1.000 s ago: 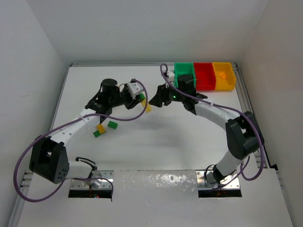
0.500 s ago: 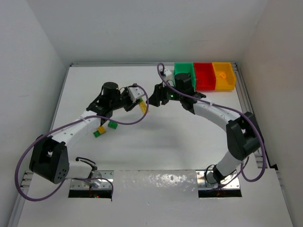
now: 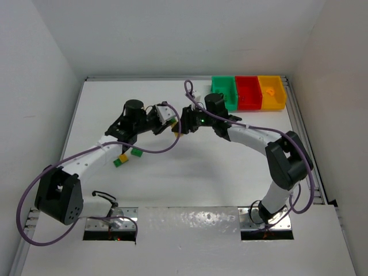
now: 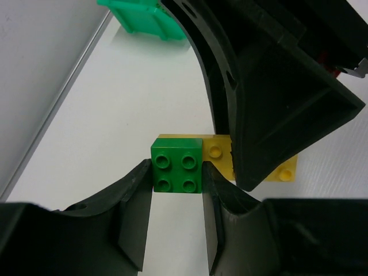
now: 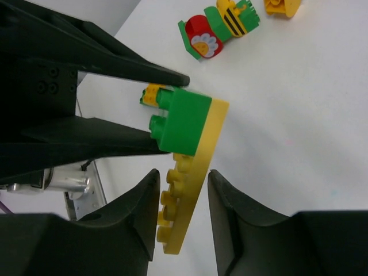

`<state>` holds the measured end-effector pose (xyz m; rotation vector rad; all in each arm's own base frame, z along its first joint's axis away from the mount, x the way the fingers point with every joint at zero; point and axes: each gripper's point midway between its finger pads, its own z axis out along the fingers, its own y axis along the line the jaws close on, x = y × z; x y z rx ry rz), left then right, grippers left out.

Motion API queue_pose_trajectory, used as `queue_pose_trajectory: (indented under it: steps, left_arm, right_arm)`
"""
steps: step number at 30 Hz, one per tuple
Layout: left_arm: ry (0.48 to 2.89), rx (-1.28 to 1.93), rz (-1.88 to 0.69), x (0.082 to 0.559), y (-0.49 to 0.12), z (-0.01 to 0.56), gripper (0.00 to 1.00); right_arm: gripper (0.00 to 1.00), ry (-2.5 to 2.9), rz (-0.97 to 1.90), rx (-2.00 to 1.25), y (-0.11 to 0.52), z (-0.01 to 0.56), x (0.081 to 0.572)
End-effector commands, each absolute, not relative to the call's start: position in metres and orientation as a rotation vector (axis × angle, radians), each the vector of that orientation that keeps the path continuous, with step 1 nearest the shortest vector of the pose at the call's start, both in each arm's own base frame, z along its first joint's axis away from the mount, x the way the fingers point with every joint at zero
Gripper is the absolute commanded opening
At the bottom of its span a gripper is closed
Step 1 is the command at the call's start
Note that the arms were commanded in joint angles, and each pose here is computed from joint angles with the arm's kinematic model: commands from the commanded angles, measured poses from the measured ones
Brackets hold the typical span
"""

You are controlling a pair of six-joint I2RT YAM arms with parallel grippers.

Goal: Sort the legos into containers by color

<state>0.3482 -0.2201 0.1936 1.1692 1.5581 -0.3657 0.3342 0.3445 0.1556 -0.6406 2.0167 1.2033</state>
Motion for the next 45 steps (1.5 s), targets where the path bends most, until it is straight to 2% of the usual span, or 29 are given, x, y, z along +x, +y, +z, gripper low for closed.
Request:
queue_pose_trajectory:
  steps: [1,3,5,7,8,9,14,17,21,22,26,28,36,40,44,45]
  left_arm:
    - [1.433,1.148,-0.372,0.345,-0.228,0.23,0.0]
    - [1.425,1.154,-0.369,0.343,-0.227,0.231,0.0]
    - [1.422,1.157,-0.366,0.341,-0.226,0.231,0.0]
    - [1.428,1.157,-0.373,0.34,-0.227,0.229,0.0]
    - [1.43,1.157,-0.372,0.34,-0.227,0.229,0.0]
    - [1.433,1.156,-0.37,0.34,-0.226,0.228,0.0]
    - [1.371,1.211,-0.391,0.324,-0.228,0.236,0.0]
    - [1.385,1.177,-0.41,0.32,-0.226,0.242,0.0]
    - [1.528,0.992,-0.367,0.335,-0.21,0.245,0.0]
    - [1.557,0.951,-0.339,0.339,-0.204,0.244,0.0]
    - [1.619,0.86,-0.322,0.343,-0.196,0.239,0.0]
    - [1.637,0.825,-0.319,0.344,-0.193,0.236,0.0]
    - [1.665,0.802,-0.265,0.334,-0.178,0.223,0.0]
    - [1.695,0.799,-0.242,0.332,-0.172,0.213,0.0]
    - [1.721,0.807,-0.225,0.33,-0.168,0.201,0.0]
    - [1.732,0.809,-0.225,0.331,-0.168,0.196,0.0]
  right_arm:
    - [0.37,1.961,1.234,-0.668,0.35,0.166,0.33]
    - [0.37,1.98,1.214,-0.668,0.347,0.16,0.328]
    - [0.28,1.989,1.197,-0.671,0.345,0.158,0.329]
    - [0.16,1.983,1.197,-0.67,0.346,0.159,0.33]
    - [0.01,1.975,1.201,-0.668,0.347,0.16,0.331]
    - [0.0,1.979,1.196,-0.65,0.346,0.161,0.333]
    - [0.0,2.027,1.196,-0.503,0.328,0.163,0.357]
    - [0.0,2.13,1.016,-0.422,0.293,0.143,0.389]
    - [0.0,2.149,0.631,-0.185,0.189,0.157,0.459]
    - [0.0,2.173,0.422,-0.063,0.133,0.164,0.488]
    - [0.0,2.17,-0.077,0.047,0.027,0.185,0.541]
    - [0.0,2.112,-0.214,0.087,-0.005,0.197,0.558]
    - [0.0,1.988,-0.788,0.207,-0.1,0.172,0.572]
    - [0.0,1.941,-0.876,0.192,-0.121,0.169,0.59]
    - [0.0,1.927,-0.951,0.032,-0.122,0.156,0.609]
    - [0.0,1.919,-0.99,0.09,-0.144,0.152,0.606]
